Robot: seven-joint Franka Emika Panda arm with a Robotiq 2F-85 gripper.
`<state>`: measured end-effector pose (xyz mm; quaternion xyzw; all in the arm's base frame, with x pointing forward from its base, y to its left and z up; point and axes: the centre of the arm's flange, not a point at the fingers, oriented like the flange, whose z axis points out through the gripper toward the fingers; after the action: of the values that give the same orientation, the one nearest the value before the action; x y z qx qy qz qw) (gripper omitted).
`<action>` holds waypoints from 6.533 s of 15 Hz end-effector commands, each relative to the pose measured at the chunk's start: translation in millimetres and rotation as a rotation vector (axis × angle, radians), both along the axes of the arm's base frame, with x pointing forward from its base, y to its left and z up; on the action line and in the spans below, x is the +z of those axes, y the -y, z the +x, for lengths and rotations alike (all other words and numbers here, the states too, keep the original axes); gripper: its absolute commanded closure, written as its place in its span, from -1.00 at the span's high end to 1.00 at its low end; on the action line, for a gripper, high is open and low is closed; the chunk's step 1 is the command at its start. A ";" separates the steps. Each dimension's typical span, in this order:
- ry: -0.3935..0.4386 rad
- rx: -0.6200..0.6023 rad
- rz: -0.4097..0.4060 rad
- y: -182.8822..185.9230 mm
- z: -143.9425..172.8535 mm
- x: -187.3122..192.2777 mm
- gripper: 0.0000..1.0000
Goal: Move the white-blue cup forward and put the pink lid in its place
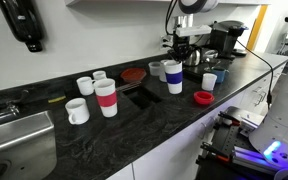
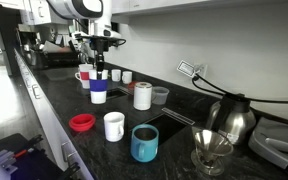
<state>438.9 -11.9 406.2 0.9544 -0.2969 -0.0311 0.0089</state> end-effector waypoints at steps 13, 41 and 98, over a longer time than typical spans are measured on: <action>-0.016 0.277 0.200 -63.7 -66.4 -15.7 -0.96; 0.048 0.249 0.155 -55.1 -32.9 -22.1 0.62; -0.183 -0.228 0.180 43.6 -64.7 -155.3 -0.27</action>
<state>374.2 -48.8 257.2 0.9023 -0.4027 -0.1448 -0.0519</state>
